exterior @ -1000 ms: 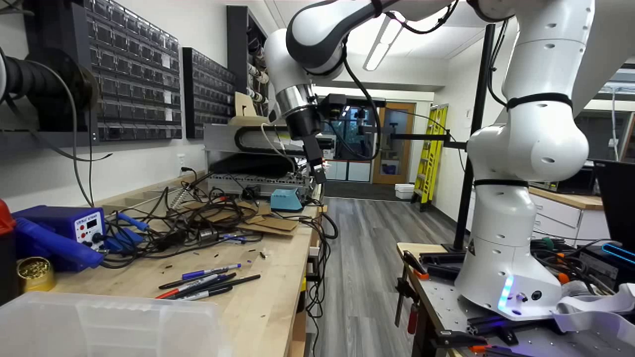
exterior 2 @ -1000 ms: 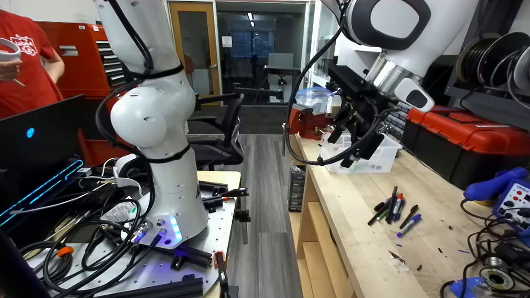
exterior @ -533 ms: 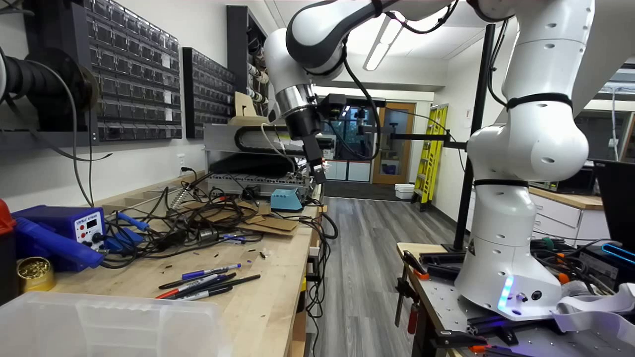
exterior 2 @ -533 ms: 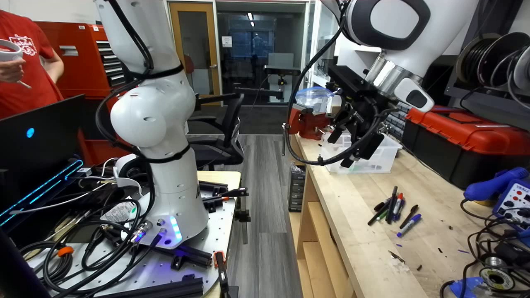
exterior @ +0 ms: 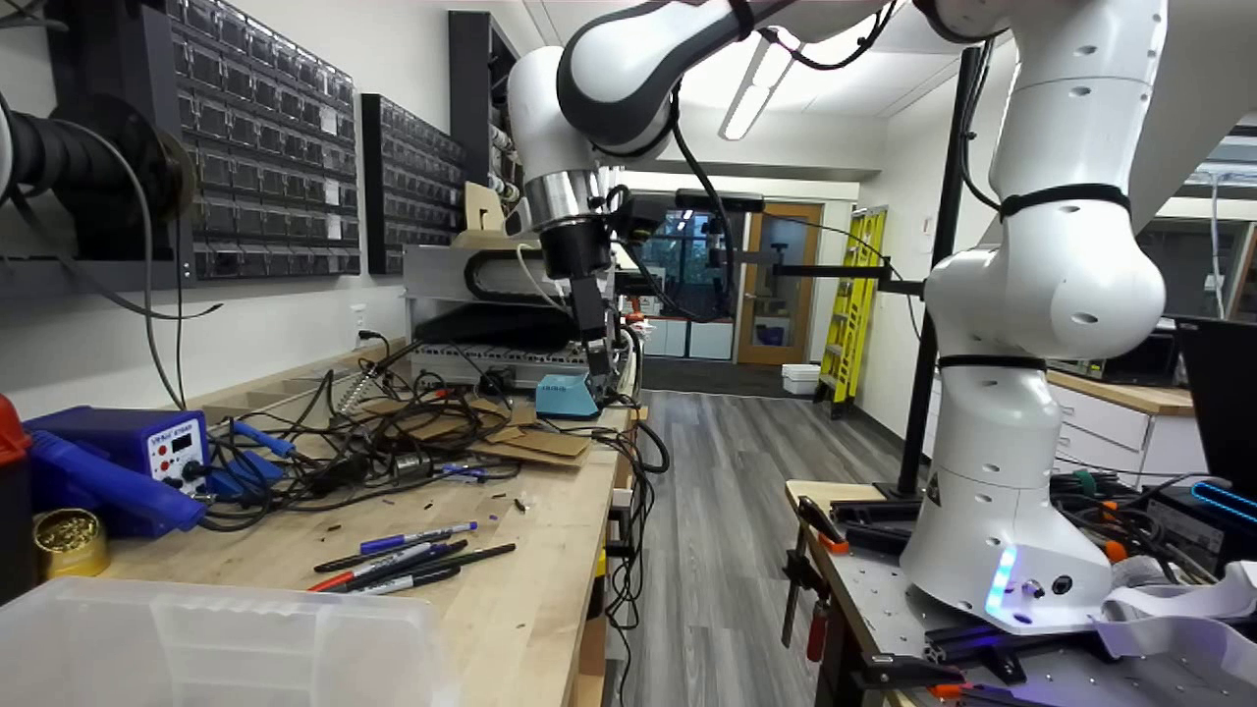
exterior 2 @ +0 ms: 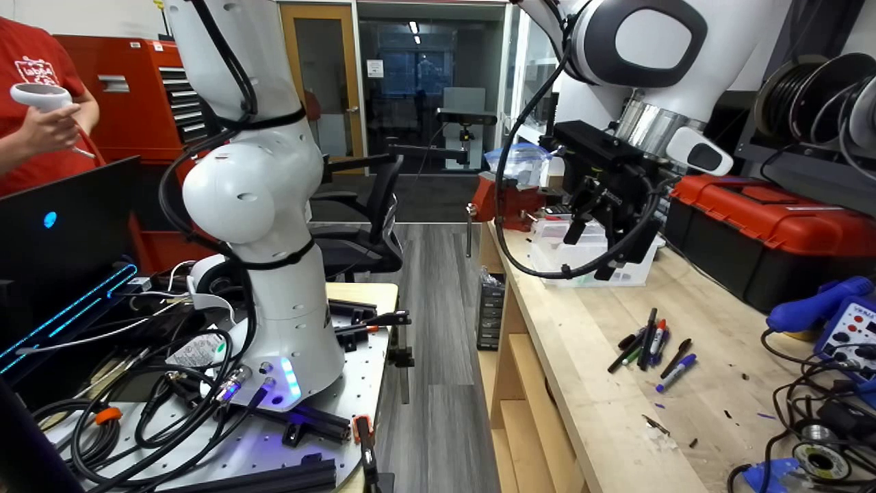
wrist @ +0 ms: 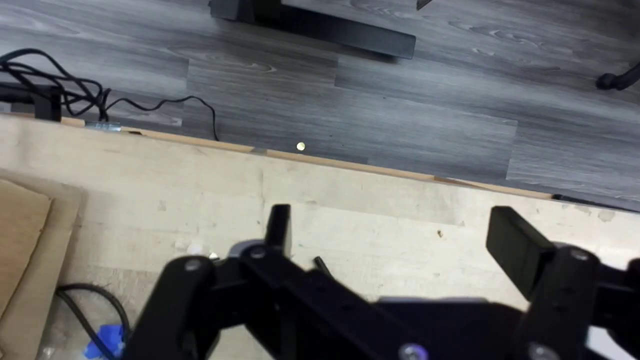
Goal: Pick up the blue marker and put it in the box
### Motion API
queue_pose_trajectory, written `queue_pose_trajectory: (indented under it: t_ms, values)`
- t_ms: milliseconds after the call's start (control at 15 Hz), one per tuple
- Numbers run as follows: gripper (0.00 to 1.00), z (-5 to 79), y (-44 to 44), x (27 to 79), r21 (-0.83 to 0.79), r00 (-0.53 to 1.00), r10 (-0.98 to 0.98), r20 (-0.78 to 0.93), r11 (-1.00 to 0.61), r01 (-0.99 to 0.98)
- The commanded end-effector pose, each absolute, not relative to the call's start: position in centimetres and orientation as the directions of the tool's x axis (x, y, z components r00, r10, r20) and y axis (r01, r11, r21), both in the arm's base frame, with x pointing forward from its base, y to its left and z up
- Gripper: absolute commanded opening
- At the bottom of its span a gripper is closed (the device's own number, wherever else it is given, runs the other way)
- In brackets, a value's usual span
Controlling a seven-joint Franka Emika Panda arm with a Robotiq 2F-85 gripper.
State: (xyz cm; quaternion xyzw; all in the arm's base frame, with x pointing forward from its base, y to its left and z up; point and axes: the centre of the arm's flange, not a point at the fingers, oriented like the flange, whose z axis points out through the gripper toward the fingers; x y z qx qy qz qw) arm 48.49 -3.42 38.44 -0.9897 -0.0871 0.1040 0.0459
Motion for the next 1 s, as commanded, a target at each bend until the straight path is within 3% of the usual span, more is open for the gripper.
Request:
queue_pose_trajectory:
  t_ms: [0, 933]
  values:
    - [1.00, 37.8, -3.6, 51.3, -0.043, 0.964, 0.236, -0.127, -0.972, 0.232]
    - [1.00, 37.0, 0.5, 57.6, 0.139, 0.879, 0.474, 0.040, -0.874, 0.465]
